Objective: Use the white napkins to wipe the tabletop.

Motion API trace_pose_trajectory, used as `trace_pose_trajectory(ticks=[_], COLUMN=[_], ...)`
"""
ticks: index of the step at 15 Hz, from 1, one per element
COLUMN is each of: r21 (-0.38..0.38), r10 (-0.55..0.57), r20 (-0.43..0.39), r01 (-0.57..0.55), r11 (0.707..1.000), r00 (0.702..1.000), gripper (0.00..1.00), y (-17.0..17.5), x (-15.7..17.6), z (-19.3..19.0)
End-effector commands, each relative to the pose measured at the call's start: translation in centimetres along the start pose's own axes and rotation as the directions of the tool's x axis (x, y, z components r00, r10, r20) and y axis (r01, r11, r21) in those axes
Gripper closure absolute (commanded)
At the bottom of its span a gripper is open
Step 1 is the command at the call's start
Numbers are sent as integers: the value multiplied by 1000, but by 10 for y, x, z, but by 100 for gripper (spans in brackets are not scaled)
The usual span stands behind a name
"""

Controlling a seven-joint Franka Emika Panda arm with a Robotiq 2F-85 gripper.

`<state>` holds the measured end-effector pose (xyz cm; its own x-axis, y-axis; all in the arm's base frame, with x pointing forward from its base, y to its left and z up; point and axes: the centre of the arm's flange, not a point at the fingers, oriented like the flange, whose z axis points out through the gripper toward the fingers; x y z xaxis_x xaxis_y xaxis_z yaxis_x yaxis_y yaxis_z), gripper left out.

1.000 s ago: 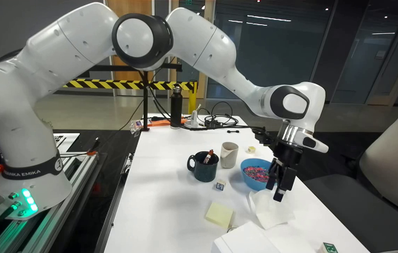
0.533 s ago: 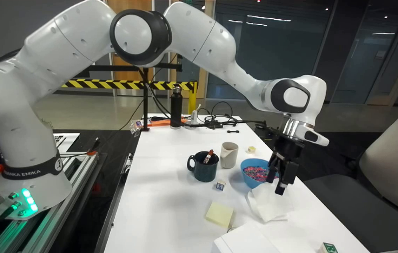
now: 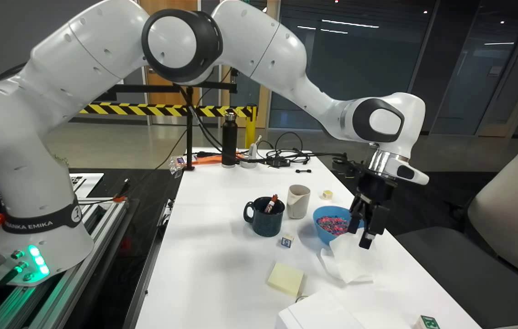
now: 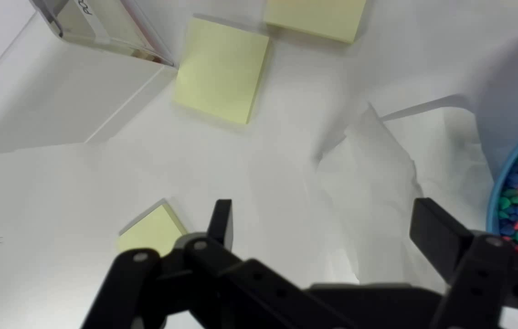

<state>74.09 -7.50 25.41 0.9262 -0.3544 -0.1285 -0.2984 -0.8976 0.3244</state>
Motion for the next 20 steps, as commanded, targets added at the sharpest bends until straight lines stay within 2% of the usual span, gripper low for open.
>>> trace_pose_trajectory(ticks=[1,6,9,16,20], r21=[4,1,-28,-56,-47], r10=[29,50,88,258,299], r20=[11,10,10,4,11], r01=[-29,-50,-88,-257,-299], r11=[1000,999,996,965,953], r00=[1000,999,996,966,954], gripper=[0,0,0,0,0], y=[-1,-3,-10,-8,1], x=[1,1,7,23,23], z=[-1,3,22,70,70])
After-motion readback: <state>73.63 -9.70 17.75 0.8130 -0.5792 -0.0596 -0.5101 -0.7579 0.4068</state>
